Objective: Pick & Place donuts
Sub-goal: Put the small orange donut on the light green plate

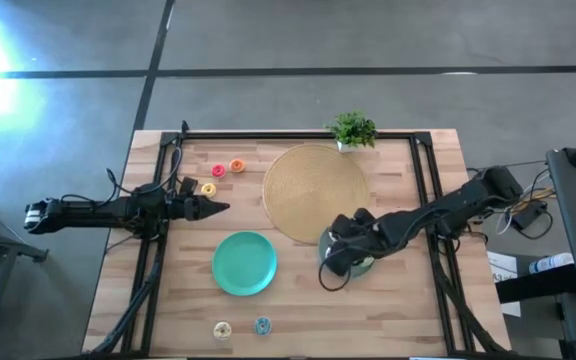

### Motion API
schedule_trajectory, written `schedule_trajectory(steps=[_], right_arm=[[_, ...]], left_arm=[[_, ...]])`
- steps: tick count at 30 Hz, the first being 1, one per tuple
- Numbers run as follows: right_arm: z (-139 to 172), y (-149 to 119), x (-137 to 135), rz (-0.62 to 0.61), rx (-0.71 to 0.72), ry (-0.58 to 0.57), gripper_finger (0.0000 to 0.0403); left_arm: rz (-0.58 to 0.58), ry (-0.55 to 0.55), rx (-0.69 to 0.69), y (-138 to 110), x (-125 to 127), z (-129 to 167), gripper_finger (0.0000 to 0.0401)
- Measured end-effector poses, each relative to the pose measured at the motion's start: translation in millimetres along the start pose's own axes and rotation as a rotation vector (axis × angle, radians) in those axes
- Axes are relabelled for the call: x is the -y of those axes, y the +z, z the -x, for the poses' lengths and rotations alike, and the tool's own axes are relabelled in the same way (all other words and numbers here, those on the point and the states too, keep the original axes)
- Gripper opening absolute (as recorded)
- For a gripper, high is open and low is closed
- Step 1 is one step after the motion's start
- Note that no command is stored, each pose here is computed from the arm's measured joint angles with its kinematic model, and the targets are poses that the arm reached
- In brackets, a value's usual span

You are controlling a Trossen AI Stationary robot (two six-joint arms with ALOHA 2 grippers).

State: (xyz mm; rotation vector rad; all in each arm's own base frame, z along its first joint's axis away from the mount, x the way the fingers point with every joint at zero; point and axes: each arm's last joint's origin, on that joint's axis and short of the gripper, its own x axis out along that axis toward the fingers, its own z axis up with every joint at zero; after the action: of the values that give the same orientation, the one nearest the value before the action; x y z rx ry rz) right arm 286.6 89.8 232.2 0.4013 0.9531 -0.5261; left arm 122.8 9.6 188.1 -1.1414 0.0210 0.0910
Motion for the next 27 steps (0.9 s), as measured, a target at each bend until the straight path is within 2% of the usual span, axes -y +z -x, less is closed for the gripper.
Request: schedule_trajectory(steps=[3,5,7,12,15,18,20,23,27], right_arm=[[0.9,9.6,2.2,-0.014,0.009,0.0,0.0214],[0.0,14.2,4.8,-0.033,0.012,-0.006,0.0214],[-0.8,17.3,8.3,-0.05,0.0,-0.017,0.0214],[-3.5,23.0,13.2,-0.069,-0.011,-0.017,0.0215],[-5.3,26.4,16.5,-0.07,-0.014,-0.021,0.0215],[-7.8,30.8,21.1,-0.067,-0.014,-0.032,0.0215],[-8.7,32.6,23.3,-0.066,-0.014,-0.038,0.0215],[-8.9,33.6,24.2,-0.07,-0.012,-0.04,0.0215],[-8.8,33.5,24.3,-0.078,-0.012,-0.04,0.0215]], left_arm=[[0.008,0.054,-0.002,1.7,2.3,0.0,0.011],[-0.007,0.196,0.024,5.5,2.9,-0.1,0.0107],[-0.071,0.342,0.037,12.2,8.6,-0.6,0.0104],[-0.283,0.578,0.011,37.3,35.4,-13.3,0.0101],[-0.363,0.718,-0.03,54.8,41.6,-28.7,0.0101],[-0.41,0.837,-0.08,76.3,34.4,-46.3,0.0101],[-0.393,0.883,-0.15,91.4,21.6,-57.2,0.0101],[-0.373,0.9,-0.208,119.2,5.2,-70.0,0.0101],[-0.353,0.964,-0.288,143.8,-18.5,-84.2,0.0101]])
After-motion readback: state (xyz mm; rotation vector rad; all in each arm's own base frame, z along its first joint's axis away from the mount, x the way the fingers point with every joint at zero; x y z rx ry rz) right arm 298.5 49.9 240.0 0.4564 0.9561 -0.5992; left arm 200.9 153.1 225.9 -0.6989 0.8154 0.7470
